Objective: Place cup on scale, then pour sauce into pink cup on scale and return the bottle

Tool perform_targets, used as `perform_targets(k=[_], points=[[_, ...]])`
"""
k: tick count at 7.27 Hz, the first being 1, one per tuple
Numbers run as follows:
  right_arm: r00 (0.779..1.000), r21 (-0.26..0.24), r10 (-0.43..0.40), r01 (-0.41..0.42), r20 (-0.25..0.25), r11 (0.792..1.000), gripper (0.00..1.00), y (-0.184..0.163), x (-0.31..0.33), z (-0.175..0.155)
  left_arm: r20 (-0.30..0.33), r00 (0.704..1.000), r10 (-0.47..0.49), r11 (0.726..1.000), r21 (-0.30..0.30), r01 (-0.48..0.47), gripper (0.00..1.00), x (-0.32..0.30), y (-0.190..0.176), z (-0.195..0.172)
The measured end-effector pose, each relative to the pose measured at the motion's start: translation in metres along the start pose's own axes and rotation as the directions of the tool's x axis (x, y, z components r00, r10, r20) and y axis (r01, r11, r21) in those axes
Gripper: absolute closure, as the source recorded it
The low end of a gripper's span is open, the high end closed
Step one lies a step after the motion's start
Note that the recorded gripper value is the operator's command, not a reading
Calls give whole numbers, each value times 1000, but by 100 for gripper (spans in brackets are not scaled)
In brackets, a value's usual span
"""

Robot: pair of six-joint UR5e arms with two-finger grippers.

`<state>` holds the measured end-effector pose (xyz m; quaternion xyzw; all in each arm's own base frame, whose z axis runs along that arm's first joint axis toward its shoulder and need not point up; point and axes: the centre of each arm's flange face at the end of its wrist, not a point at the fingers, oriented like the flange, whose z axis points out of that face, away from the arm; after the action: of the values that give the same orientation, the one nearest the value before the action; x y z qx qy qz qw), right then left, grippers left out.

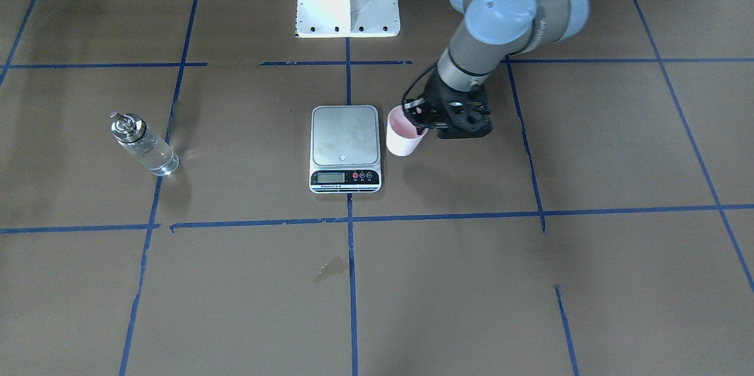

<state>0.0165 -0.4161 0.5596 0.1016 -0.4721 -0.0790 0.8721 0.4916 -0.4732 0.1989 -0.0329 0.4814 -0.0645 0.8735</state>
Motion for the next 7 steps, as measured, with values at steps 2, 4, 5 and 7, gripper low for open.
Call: perform_targets(k=[2,4,5,7], points=[[1000,2,-3,3,-1,1000,0,0,-1,-1,3,1000,4,1000,8,-5,100,49,22,22],[1000,3,-4,4,-2,1000,0,0,-2,-1,29,999,21,1000,16,-21,94,60,43,42],[1000,3,-5,5,-2,1000,0,0,-2,-1,31,999,26,1000,16,-26,90,63,47,45],[1000,3,-5,5,-2,1000,0,0,-2,-1,24,999,34,999,17,-34,40,70,51,43]])
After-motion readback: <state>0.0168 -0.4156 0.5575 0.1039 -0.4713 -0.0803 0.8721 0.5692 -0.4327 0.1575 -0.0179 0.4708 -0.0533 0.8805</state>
